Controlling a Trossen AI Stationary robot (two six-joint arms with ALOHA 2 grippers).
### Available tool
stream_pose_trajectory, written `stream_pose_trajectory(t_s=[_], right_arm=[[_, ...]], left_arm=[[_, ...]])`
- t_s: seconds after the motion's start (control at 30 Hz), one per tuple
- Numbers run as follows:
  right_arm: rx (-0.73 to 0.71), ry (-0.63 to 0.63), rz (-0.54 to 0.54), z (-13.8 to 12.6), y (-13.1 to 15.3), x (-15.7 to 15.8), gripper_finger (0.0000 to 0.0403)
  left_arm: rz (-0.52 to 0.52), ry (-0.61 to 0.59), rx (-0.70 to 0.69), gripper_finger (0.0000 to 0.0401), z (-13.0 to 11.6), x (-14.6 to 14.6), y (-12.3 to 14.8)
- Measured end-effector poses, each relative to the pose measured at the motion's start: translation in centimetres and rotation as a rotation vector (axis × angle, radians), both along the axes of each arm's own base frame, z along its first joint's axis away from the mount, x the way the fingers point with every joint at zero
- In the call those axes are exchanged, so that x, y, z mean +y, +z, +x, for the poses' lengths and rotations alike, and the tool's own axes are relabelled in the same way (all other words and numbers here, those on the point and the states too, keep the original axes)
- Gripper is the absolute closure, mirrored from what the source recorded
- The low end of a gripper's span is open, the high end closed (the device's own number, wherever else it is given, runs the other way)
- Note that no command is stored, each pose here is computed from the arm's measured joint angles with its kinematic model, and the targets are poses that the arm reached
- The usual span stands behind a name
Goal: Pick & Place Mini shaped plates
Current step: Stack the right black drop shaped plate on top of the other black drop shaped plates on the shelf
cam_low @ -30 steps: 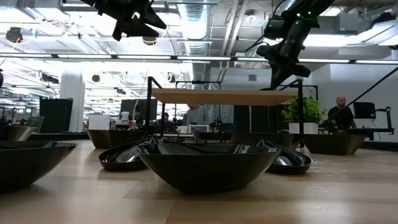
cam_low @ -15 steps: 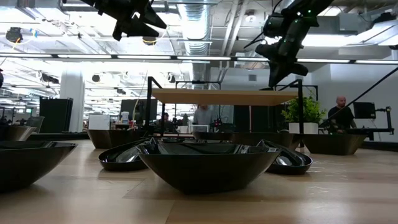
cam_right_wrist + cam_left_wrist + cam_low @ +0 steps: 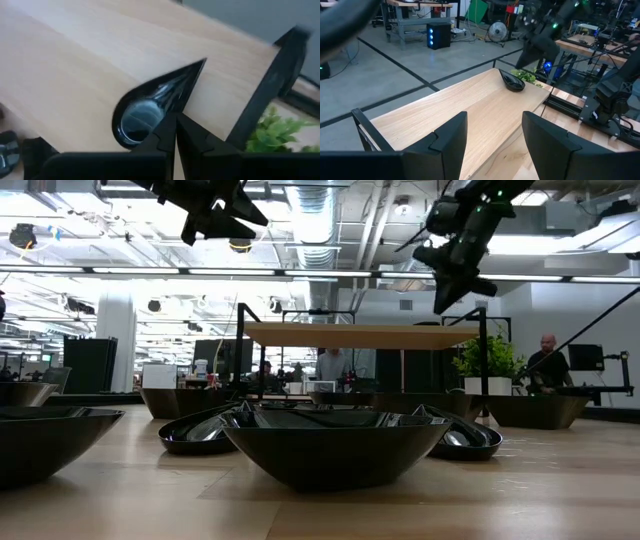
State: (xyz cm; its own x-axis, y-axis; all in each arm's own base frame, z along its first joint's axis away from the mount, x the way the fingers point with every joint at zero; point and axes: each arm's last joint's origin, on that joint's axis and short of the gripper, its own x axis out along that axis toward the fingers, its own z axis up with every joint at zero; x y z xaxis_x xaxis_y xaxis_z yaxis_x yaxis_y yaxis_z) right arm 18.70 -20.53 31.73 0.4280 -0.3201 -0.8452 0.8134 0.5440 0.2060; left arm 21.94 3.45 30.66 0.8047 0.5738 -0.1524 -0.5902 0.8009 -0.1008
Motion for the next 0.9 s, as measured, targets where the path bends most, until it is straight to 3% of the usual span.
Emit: stream_pose_trajectory(t_s=[0.23, 0.4, 0.6, 0.9], right_arm=[[-0.032, 0.209, 0.13, -0.8, 1.9, 5.0, 0.0395], [-0.021, 0.322, 0.122, -2.1, 2.4, 9.9, 0.0395], [-0.253, 0.373, 0.052, -4.6, 2.3, 14.8, 0.0395], [-0.547, 0.418, 0.092, -6.2, -1.6, 19.4, 0.0395]], left_arm=[[0.011, -0.002, 0.016, 0.021, 0.0, 0.0, -0.1], [0.006, -0.001, 0.014, 0.021, 0.0, 0.0, -0.1], [-0.013, -0.012, 0.0, 0.021, 0.0, -0.3, -0.1], [-0.014, -0.099, 0.007, 0.021, 0.2, -2.2, -0.1]])
